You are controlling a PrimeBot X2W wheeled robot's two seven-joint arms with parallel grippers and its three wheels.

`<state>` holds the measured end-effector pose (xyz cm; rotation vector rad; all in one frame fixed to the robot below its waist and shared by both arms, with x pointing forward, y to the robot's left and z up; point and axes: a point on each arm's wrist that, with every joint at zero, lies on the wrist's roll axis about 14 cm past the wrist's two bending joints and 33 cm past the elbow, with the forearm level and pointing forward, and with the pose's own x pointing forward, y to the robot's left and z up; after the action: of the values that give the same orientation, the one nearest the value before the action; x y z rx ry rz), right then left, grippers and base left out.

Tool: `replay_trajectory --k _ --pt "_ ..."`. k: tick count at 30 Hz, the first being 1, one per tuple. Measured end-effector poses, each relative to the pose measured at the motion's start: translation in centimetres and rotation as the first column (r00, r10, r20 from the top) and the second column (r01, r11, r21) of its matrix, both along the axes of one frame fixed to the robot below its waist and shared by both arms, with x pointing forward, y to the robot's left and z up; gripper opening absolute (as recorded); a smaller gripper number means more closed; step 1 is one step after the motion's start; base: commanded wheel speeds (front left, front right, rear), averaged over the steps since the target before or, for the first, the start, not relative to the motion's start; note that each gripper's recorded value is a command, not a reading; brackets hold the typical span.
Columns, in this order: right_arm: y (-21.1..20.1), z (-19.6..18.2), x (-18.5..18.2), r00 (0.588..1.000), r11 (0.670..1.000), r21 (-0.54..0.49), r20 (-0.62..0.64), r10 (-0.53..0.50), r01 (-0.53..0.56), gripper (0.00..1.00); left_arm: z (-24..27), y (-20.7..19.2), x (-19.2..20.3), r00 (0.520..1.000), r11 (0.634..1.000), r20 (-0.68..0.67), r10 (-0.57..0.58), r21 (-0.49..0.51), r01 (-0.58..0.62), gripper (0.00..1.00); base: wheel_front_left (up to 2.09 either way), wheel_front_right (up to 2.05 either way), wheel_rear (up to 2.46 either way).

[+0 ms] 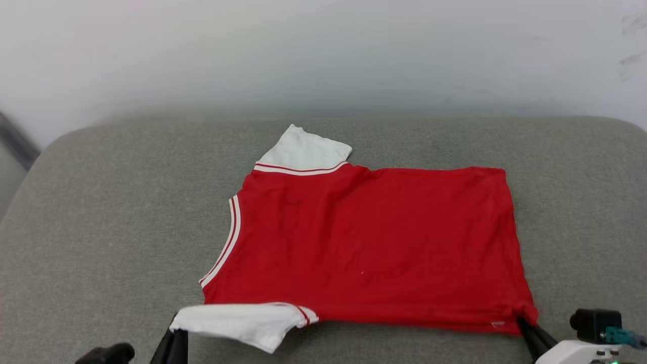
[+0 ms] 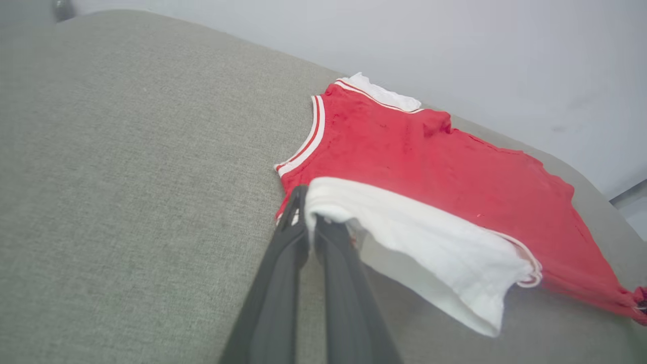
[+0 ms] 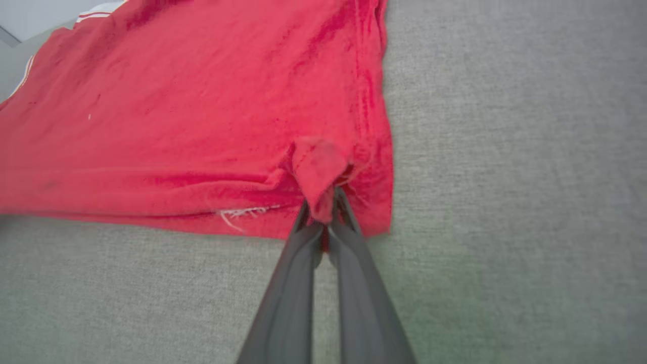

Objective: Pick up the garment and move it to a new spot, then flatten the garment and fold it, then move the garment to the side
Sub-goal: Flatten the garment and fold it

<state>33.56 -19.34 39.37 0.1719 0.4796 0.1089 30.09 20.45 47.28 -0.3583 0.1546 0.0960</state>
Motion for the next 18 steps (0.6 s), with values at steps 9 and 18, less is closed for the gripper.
replay_trajectory --k 9,18 --pt "0.6 2.4 4.9 0.999 0.999 -0.040 0.031 0.023 -0.022 0.00 2.6 -2.0 7.3 0.989 0.993 0.093 -0.119 0.012 0.118 0.00 0.00 0.00 0.00" --pt "1.4 0.9 8.8 0.998 0.996 -0.061 -0.025 0.060 -0.061 0.00 -1.1 -2.9 12.8 0.985 0.985 0.024 -0.172 0.005 0.172 0.00 0.00 0.00 0.00"
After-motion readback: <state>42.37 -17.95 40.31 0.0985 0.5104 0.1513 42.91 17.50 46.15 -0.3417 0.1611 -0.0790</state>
